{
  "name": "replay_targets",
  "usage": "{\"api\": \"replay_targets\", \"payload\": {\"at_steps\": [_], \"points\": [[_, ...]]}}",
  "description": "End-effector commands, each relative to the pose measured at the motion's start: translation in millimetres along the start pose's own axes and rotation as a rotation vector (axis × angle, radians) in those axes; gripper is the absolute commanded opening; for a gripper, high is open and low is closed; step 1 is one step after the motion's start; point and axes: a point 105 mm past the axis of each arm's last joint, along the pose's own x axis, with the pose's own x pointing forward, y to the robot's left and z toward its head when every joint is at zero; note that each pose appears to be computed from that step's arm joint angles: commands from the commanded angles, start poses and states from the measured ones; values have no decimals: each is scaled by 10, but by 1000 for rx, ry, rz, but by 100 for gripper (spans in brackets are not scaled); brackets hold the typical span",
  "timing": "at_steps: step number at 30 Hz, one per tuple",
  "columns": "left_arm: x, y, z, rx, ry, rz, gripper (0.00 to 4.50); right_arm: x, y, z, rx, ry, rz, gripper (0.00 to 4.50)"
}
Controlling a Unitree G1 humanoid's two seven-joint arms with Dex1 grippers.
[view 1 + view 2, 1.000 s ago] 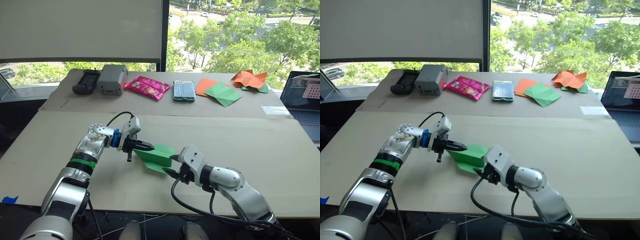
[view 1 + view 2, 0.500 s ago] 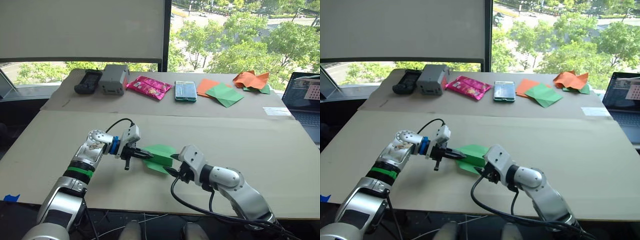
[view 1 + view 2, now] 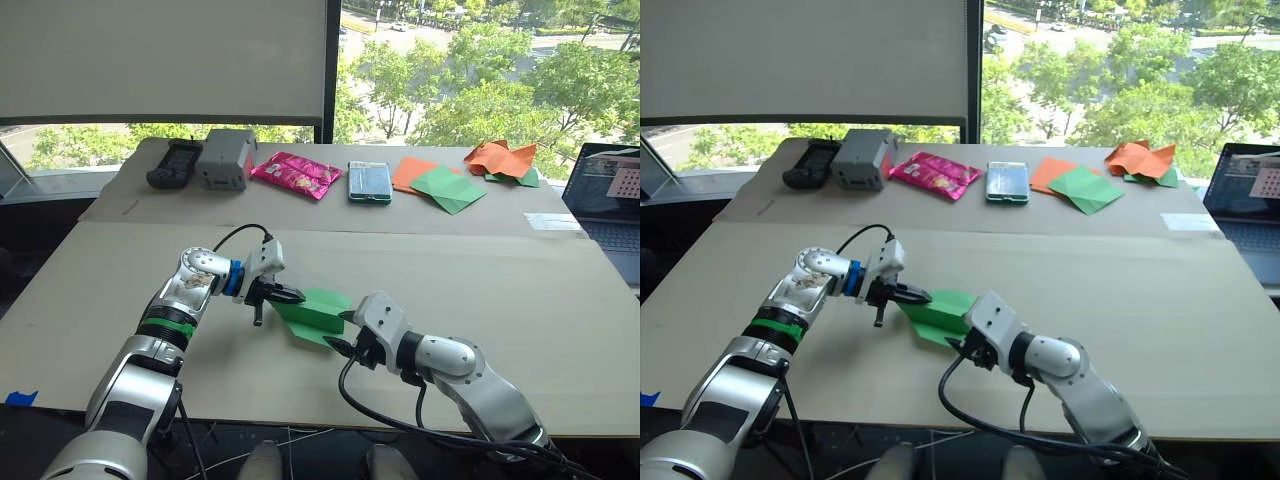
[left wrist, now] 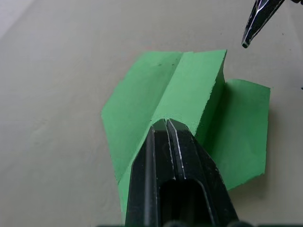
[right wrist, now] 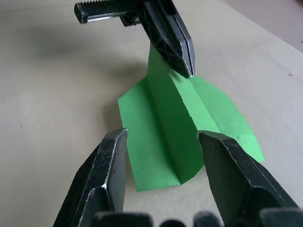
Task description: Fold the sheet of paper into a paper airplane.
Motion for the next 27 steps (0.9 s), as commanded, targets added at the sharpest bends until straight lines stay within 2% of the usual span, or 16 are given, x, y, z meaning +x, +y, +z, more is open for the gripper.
{"api": "replay_targets", "payload": {"at_steps": [1, 8, 27], "points": [[-40, 60, 164, 69, -8, 5, 0, -32, 16, 141, -14, -55, -11, 264], [-83, -58, 88, 84, 30, -61, 0, -38, 27, 143, -5, -57, -16, 264], [-59, -362, -154, 49, 74, -110, 0, -8, -31, 169, -2, -63, -30, 264]]}}
